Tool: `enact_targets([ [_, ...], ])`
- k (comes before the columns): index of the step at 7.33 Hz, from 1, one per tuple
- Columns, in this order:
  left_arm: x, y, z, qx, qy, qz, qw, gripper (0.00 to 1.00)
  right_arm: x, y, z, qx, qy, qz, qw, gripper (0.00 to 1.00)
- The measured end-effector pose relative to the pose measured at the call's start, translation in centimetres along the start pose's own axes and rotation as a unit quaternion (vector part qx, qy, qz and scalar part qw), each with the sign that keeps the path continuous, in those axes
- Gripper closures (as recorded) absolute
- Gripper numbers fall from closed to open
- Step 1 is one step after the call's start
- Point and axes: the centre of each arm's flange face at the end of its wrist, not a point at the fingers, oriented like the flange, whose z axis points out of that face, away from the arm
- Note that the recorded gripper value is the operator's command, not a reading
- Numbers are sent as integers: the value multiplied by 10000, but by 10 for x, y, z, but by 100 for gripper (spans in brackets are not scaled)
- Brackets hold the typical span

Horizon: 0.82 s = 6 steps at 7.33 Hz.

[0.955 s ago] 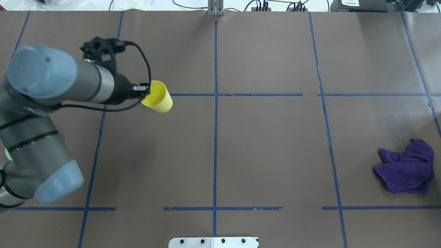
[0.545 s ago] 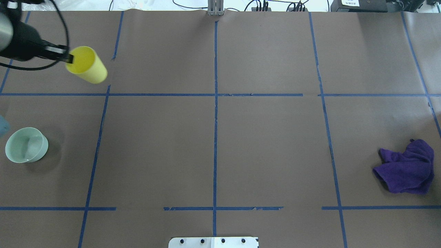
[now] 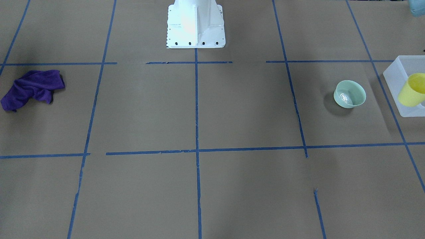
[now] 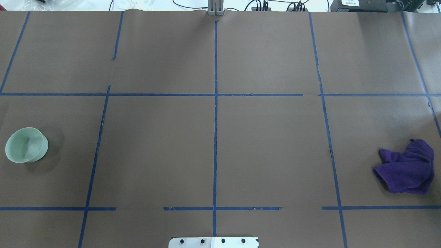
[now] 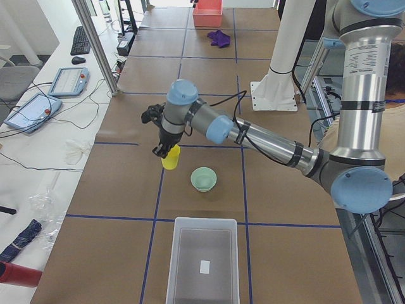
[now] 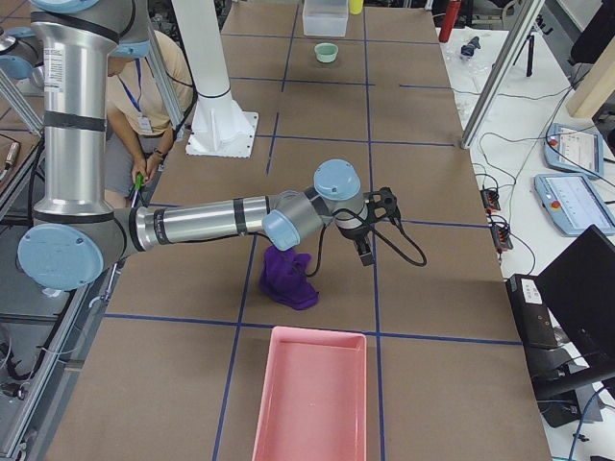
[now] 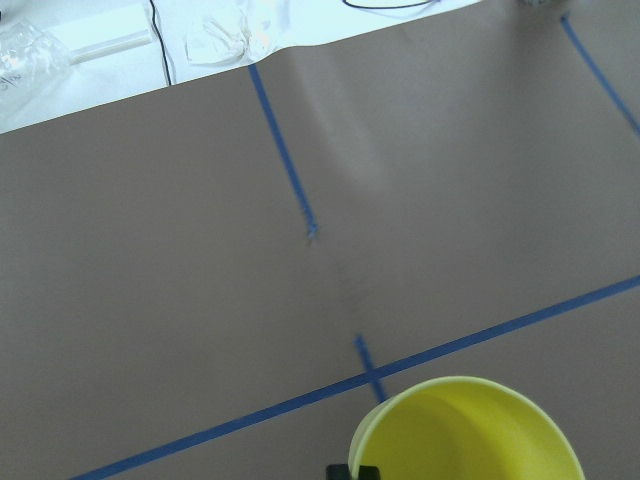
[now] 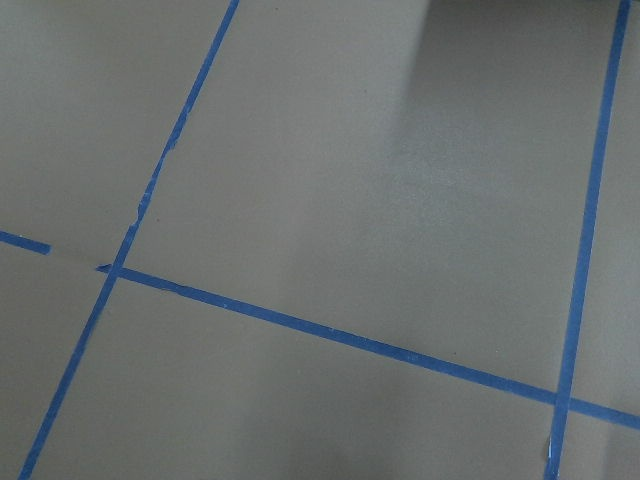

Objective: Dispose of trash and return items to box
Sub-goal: 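Lower the yellow cup into the clear plastic bin and release it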

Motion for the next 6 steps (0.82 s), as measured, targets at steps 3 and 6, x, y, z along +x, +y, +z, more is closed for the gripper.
enact_targets([
  [3, -68, 167, 36, 17, 74, 209, 9998, 100, 0, 0, 2, -18, 10, -11, 10000, 0],
  [6, -67, 220, 61, 308, 112, -348, 9989, 100, 0, 1, 3, -27, 13, -7, 10000, 0],
])
